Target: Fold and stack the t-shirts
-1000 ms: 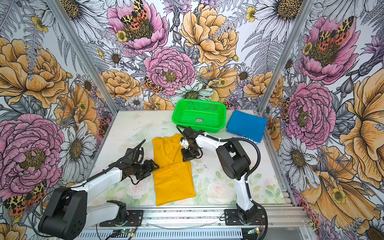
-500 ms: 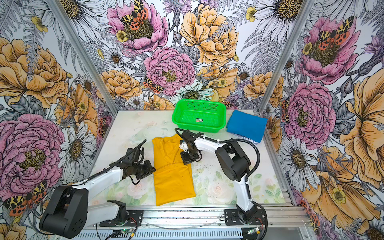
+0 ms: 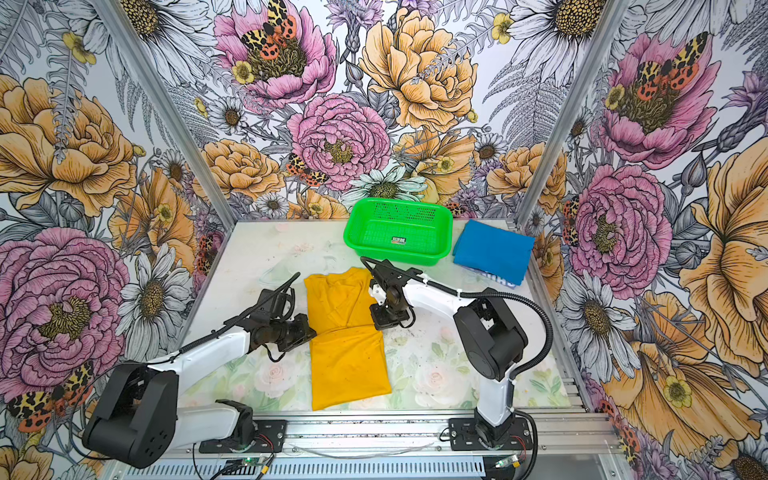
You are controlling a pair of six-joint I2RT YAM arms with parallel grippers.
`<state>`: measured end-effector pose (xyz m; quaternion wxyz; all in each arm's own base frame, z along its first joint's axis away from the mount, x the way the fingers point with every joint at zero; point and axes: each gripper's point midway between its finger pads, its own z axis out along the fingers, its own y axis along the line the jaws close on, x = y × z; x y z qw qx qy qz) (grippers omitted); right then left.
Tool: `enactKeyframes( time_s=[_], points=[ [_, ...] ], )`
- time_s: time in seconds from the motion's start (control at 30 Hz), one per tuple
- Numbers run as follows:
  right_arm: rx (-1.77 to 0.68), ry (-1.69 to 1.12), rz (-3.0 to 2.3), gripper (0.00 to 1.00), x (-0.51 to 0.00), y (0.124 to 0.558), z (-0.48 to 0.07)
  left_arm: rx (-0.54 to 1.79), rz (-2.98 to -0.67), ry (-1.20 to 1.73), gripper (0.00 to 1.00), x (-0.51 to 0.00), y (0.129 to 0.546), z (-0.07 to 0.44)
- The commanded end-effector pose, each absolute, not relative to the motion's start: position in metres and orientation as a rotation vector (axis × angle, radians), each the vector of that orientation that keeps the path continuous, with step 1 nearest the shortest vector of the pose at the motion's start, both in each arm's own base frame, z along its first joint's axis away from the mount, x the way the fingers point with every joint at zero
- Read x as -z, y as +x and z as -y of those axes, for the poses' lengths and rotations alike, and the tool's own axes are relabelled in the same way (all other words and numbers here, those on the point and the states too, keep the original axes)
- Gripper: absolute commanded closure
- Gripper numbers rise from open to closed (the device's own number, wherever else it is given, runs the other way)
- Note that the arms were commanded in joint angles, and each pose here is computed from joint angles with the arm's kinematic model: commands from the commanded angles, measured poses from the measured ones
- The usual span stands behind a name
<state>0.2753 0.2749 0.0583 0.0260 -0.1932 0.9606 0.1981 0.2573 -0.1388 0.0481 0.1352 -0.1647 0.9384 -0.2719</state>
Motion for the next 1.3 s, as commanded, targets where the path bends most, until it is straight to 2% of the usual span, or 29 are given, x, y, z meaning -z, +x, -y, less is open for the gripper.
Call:
enactKeyframes(
  time_s=[0.0,0.33,0.4,0.43,0.47,0.53,0.6,0.63,0.83,1.13,1.27],
  points=[
    [-0.567,-0.552,-2.942,1.0,-0.065,0.29,-0.268,0.77,-2.695,-0.446,1.0,-0.053,0.268,0.139],
    [-0.61,-0.566,-2.905,0.93,-0.069,0.319,-0.281,0.739,-2.702,-0.508,1.0,-0.044,0.277,0.123],
    [-0.617,-0.575,-2.905,0.84,-0.069,0.322,-0.285,0.739,-2.703,-0.525,1.0,-0.041,0.276,0.119],
    [-0.611,-0.573,-2.908,0.77,-0.068,0.324,-0.285,0.735,-2.701,-0.537,1.0,-0.04,0.276,0.117],
    [-0.605,-0.572,-2.907,0.66,-0.068,0.325,-0.284,0.733,-2.705,-0.545,0.92,-0.038,0.275,0.115],
    [-0.596,-0.569,-2.906,0.53,-0.07,0.324,-0.282,0.747,-2.705,-0.551,0.63,-0.038,0.275,0.113],
    [-0.58,-0.567,-2.902,0.47,-0.073,0.319,-0.276,0.762,-2.684,-0.555,0.06,-0.043,0.277,0.112],
    [-0.58,-0.566,-2.901,0.46,-0.075,0.315,-0.273,0.789,-2.663,-0.535,0.01,-0.05,0.279,0.116],
    [-0.557,-0.595,-2.938,0.43,-0.072,0.268,-0.26,0.865,-2.638,-0.51,0.01,-0.06,0.262,0.127],
    [-0.548,-0.667,-2.994,0.45,-0.053,0.193,-0.261,0.816,-2.757,-0.488,0.01,-0.034,0.186,0.149],
    [-0.559,-0.73,-3.014,0.49,-0.046,0.159,-0.262,0.786,-2.801,-0.469,0.05,-0.029,0.149,0.151]
  ],
)
